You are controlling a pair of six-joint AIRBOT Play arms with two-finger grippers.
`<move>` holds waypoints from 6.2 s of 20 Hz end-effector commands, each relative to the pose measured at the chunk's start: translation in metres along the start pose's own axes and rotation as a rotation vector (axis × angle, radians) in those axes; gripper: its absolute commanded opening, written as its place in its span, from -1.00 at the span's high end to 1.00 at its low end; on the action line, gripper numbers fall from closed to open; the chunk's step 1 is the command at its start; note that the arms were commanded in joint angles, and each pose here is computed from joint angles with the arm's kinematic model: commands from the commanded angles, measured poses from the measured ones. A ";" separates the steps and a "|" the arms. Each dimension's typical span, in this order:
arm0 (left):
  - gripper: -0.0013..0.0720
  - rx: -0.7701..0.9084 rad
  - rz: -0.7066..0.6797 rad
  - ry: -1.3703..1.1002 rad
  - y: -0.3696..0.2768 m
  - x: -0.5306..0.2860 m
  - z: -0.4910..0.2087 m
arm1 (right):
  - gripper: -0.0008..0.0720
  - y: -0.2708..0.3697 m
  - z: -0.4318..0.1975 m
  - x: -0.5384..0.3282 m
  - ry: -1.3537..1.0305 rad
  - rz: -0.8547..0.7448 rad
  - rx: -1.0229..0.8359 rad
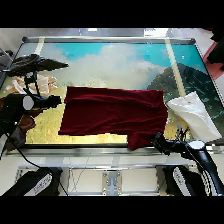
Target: Fold the shirts.
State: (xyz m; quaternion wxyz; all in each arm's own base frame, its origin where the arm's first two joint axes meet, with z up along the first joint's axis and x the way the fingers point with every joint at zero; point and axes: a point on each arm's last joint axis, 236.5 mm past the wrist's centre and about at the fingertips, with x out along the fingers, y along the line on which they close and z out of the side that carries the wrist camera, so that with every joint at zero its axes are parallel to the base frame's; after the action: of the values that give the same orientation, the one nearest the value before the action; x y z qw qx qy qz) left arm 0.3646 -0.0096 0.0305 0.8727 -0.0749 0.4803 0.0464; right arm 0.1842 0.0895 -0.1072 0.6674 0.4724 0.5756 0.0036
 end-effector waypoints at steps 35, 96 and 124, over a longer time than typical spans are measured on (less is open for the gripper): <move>-0.66 -0.761 -0.342 0.467 0.019 0.042 -0.160 | 0.89 0.103 0.026 -0.025 -0.087 0.135 -0.358; -0.05 -0.344 -0.706 -0.036 -0.138 0.083 0.146 | -0.28 0.208 0.271 -0.058 -0.226 -0.047 -0.635; -0.36 -0.215 -1.037 -0.239 -0.238 0.005 0.183 | -0.89 0.092 0.282 0.036 0.095 0.106 -0.429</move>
State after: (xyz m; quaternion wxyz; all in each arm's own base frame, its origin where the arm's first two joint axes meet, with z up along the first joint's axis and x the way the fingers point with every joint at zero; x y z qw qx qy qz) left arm 0.5553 -0.2094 0.1432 0.8162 -0.3871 0.2708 -0.3328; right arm 0.4707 -0.0298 -0.1043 0.7369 0.3508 0.5547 0.1621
